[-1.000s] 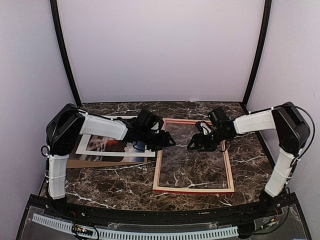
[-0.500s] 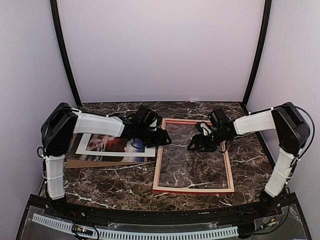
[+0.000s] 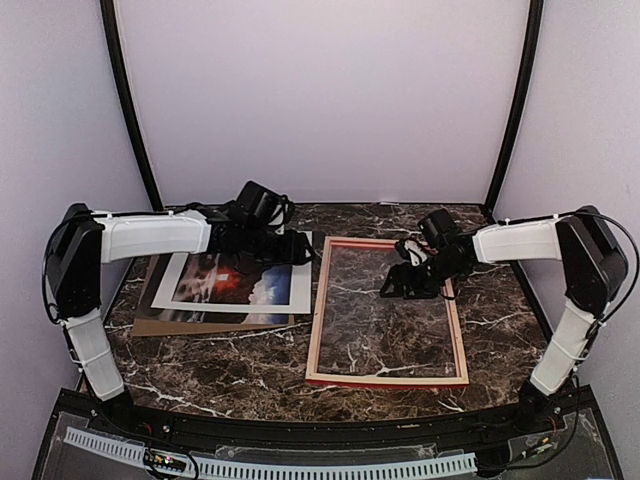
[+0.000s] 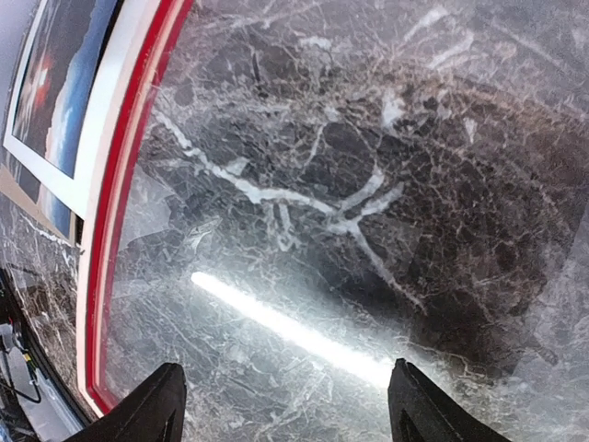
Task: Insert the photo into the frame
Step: Place the glass panel in the frame body, then move the frame body to the center of the board.
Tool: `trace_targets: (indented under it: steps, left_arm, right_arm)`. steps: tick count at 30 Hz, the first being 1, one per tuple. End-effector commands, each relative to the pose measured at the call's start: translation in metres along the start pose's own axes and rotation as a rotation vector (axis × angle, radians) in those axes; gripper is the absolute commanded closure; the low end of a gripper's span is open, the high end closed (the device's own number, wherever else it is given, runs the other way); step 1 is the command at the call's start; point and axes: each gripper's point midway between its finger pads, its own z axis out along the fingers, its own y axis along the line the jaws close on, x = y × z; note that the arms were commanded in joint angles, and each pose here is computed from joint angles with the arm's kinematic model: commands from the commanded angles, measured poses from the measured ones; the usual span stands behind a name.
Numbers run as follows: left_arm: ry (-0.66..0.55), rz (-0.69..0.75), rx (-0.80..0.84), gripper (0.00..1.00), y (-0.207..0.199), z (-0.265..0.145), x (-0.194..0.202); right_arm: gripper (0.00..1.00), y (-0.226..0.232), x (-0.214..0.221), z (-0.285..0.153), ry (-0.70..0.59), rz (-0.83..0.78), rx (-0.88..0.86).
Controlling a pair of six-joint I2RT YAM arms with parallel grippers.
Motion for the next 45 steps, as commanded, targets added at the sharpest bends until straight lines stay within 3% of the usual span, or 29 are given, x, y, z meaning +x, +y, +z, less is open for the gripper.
trace_targets:
  steps: [1,11,18,25,30,37,45]
  left_arm:
    - [-0.028,0.008,-0.087,0.32,0.040,-0.048,-0.008]
    - [-0.095,-0.182,-0.110,0.02,0.140,-0.115,-0.026]
    - [-0.130,-0.253,-0.116,0.01,0.177,-0.143,-0.038]
    - [-0.138,-0.316,-0.148,0.01,0.208,-0.150,-0.039]
    - [-0.150,-0.328,-0.204,0.02,0.221,-0.152,-0.040]
    - [-0.142,-0.310,-0.280,0.03,0.238,-0.155,-0.041]
    - [-0.119,-0.319,-0.301,0.03,0.256,-0.152,-0.043]
  right_arm:
    - [0.23,0.016,-0.028,-0.026,-0.090,-0.043,0.020]
    - [0.23,0.110,-0.064,0.002,-0.130,-0.164,-0.086]
    - [0.24,0.185,-0.059,0.048,-0.076,-0.265,-0.154]
    - [0.24,0.235,-0.024,0.095,0.024,-0.329,-0.195]
    - [0.24,0.238,0.008,0.116,0.100,-0.341,-0.161]
    - [0.25,0.200,0.044,0.120,0.171,-0.313,-0.035]
    - [0.25,0.163,0.050,0.115,0.191,-0.297,0.104]
